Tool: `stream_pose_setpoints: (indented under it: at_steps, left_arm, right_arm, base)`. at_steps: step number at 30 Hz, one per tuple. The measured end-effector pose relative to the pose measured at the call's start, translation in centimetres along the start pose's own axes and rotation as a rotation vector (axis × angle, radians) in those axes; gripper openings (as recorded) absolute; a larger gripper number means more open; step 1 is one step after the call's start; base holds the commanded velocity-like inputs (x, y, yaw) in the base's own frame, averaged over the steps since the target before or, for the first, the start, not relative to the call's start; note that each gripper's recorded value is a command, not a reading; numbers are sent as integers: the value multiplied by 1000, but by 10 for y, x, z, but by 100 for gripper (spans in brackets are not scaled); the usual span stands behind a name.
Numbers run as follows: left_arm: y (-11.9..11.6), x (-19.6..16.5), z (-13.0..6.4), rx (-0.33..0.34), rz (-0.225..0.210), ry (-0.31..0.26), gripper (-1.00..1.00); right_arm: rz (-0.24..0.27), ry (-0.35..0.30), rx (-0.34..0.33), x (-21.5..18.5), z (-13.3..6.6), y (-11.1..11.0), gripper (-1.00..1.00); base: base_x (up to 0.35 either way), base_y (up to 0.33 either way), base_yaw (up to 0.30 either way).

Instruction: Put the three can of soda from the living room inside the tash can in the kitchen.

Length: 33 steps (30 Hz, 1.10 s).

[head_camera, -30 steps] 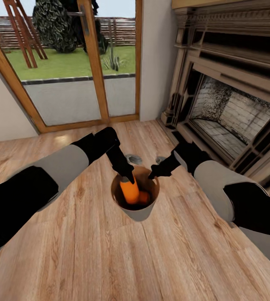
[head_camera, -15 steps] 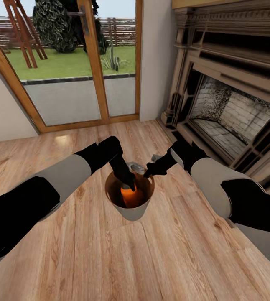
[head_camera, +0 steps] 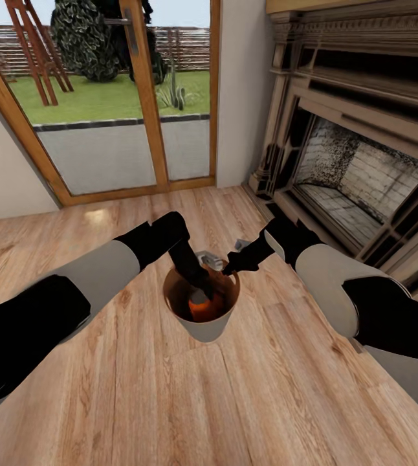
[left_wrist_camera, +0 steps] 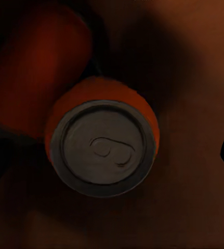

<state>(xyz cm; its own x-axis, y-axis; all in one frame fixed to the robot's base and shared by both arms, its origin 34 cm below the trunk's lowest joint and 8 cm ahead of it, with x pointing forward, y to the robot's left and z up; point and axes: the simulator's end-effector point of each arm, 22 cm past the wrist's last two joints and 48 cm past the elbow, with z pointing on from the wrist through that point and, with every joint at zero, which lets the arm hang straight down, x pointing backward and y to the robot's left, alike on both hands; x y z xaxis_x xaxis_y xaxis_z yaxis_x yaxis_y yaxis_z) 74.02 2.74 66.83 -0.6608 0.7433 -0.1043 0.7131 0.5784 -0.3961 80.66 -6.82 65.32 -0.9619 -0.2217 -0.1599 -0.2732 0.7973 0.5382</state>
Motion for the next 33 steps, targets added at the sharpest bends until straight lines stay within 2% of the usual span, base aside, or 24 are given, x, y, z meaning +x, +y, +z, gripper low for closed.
stream_pose_setpoints:
  at_steps: [4, 6, 7, 8, 9, 10, 11, 12, 13, 14, 15, 17, 18, 19, 21, 22, 24, 25, 27, 28, 30, 32, 33]
  left_arm:
    - [2, 1, -3, 9, -7, -11, 100]
    - [7, 0, -12, 15, -12, -37, 100]
    - [3, -29, -67, 116, -16, -250, 100]
    - [45, -15, -137, 56, -15, -411, 100]
    - [110, 39, -173, -34, -120, -449, 100]
    - [129, 60, -195, -70, -149, -489, 100]
    - [119, 52, -215, -60, -116, -578, 100]
    - [125, 64, -257, -84, -117, -729, 100]
    - [131, 75, -278, -108, -130, -795, 100]
    - [134, 95, -305, -141, -142, -915, 100]
    - [140, 109, -321, -152, -167, -984, 100]
    - [147, 129, -327, -163, -207, -1043, 100]
    - [157, 150, -328, -177, -254, -1083, 100]
    - [169, 171, -323, -197, -315, -1111, 100]
    - [183, 192, -306, -226, -381, -1117, 100]
    - [197, 210, -279, -276, -431, -1100, 100]
    - [211, 229, -239, -333, -479, -1066, 100]
    - [223, 245, -202, -402, -514, -1036, 100]
    - [232, 262, -162, -475, -549, -1002, 100]
    - [240, 279, -127, -545, -580, -975, 100]
    - [245, 298, -90, -606, -619, -942, 100]
    - [251, 334, -35, -699, -684, -888, 100]
    - [252, 341, -23, -716, -696, -881, 100]
  right_arm:
    - [7, -4, -2, 0, -2, -2, -100]
    - [13, -6, -7, -1, -2, -2, -100]
    - [23, -8, -13, 0, -3, -4, -100]
    - [21, -8, -10, 1, -3, -5, -100]
    - [20, -6, -6, 1, -3, -6, -100]
    - [17, -4, -1, 2, -3, -8, -100]
    - [16, -3, 2, 2, -2, -9, -100]
    - [18, -2, 3, 3, -2, -10, -100]
    - [19, -2, 5, 3, -3, -11, -100]
    - [26, -5, 3, 3, -4, -14, -100]
    - [26, -6, 4, 3, -4, -15, -100]
    - [27, -5, 7, 4, -5, -17, -100]
    - [29, -6, 8, 4, -5, -18, -100]
    - [30, -6, 8, 4, -5, -19, -100]
    - [31, -5, 10, 5, -5, -19, -100]
    - [32, -4, 9, 5, -5, -20, -100]
    - [33, -4, 9, 6, -4, -20, -100]
    - [34, -3, 9, 6, -4, -20, -100]
    - [38, 1, 7, 9, -2, -21, -100]
    - [45, 6, 3, 13, 1, -22, -100]
    - [51, 18, 6, 20, 6, -26, -100]
    - [87, 36, -6, 36, 15, -36, -100]
    - [93, 46, 3, 43, 18, -42, -100]
  base:
    - [0, 0, 0]
    - [0, 0, 0]
    - [0, 0, 0]
    - [0, 0, 0]
    - [0, 0, 0]
    - [0, 0, 0]
    - [0, 0, 0]
    - [0, 0, 0]
    - [0, 0, 0]
    - [0, 0, 0]
    - [0, 0, 0]
    - [0, 0, 0]
    - [0, 0, 0]
    - [0, 0, 0]
    - [0, 0, 0]
    - [0, 0, 0]
    - [0, 0, 0]
    - [0, 0, 0]
    - [0, 0, 0]
    - [0, 0, 0]
    - [0, 0, 0]
    - [0, 0, 0]
    - [0, 0, 0]
